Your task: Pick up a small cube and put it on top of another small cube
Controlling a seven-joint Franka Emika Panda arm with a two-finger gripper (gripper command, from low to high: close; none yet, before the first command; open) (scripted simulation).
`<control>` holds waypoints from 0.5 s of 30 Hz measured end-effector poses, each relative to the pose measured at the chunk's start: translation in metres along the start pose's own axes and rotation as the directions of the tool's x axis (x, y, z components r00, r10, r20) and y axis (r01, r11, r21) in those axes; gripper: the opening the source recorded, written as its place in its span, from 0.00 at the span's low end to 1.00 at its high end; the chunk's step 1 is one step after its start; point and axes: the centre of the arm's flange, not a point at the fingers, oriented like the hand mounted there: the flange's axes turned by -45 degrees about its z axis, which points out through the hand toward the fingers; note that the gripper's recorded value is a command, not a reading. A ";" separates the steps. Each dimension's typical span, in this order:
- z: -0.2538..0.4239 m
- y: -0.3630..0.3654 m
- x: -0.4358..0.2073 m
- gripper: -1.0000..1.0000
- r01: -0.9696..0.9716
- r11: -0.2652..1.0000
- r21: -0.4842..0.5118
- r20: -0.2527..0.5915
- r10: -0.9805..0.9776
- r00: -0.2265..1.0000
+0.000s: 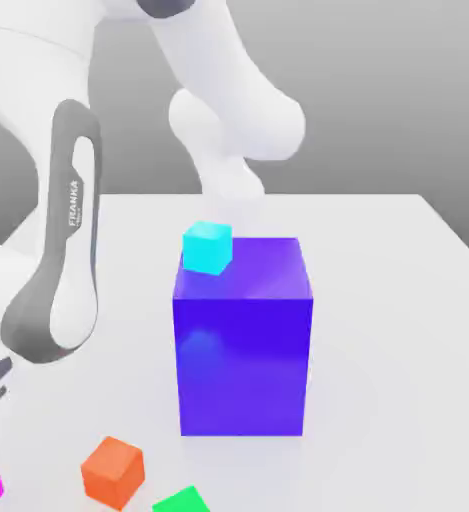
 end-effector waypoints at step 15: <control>-0.087 0.032 -0.233 0.00 0.287 0.958 0.002 0.004 -0.287 0.958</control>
